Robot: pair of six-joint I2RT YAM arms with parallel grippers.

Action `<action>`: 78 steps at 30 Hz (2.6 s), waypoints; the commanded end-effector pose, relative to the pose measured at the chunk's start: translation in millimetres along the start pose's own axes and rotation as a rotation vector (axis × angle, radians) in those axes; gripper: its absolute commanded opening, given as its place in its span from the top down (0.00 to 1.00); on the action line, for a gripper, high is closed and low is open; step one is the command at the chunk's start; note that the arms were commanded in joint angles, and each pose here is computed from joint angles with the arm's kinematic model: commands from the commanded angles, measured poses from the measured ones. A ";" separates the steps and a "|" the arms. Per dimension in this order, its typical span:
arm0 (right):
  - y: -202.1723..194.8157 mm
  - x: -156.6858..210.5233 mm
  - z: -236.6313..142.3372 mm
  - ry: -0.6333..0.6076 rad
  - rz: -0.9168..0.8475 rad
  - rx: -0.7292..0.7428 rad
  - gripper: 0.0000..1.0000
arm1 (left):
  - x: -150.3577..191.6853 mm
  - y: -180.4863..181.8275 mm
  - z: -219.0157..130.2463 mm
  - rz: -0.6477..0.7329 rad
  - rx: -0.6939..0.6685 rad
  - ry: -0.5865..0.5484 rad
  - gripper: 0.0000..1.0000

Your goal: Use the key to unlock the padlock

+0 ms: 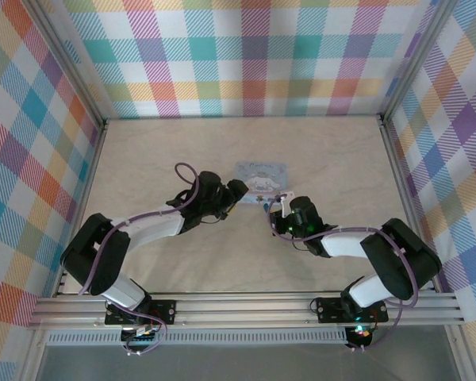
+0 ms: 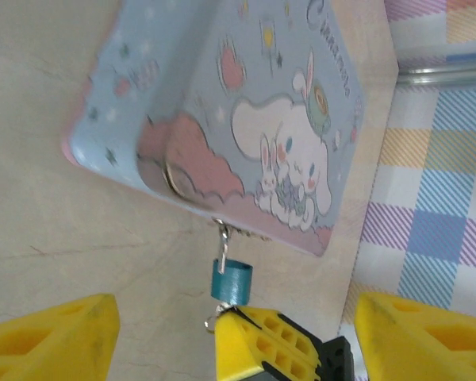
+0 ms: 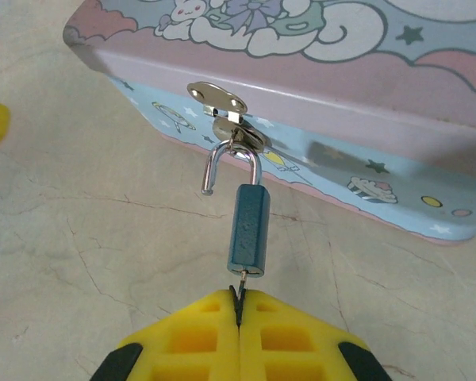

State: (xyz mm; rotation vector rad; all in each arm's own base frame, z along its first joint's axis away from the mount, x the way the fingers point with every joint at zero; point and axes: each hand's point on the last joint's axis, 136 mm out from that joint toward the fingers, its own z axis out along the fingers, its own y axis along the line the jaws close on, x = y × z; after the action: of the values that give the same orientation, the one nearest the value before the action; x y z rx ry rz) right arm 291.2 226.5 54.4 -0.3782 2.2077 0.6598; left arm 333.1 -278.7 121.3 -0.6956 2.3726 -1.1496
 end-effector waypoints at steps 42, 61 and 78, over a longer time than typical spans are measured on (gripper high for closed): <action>-35.1 5.3 -2.7 0.093 0.445 -0.074 0.96 | -71.0 47.0 85.8 0.203 -0.286 0.186 0.22; -26.5 -9.8 -21.4 0.059 0.372 -0.144 0.43 | -46.3 100.3 54.4 0.171 -0.370 0.178 0.22; 3.2 -68.7 -7.7 0.009 0.344 -0.417 0.13 | -24.5 120.9 2.9 0.159 -0.395 0.144 0.21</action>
State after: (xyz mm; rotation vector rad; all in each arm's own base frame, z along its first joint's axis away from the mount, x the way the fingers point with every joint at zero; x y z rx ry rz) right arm 320.8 218.9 97.0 -0.1601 2.2099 1.2385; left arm 364.5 -232.8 68.5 -0.4477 2.5738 -0.9007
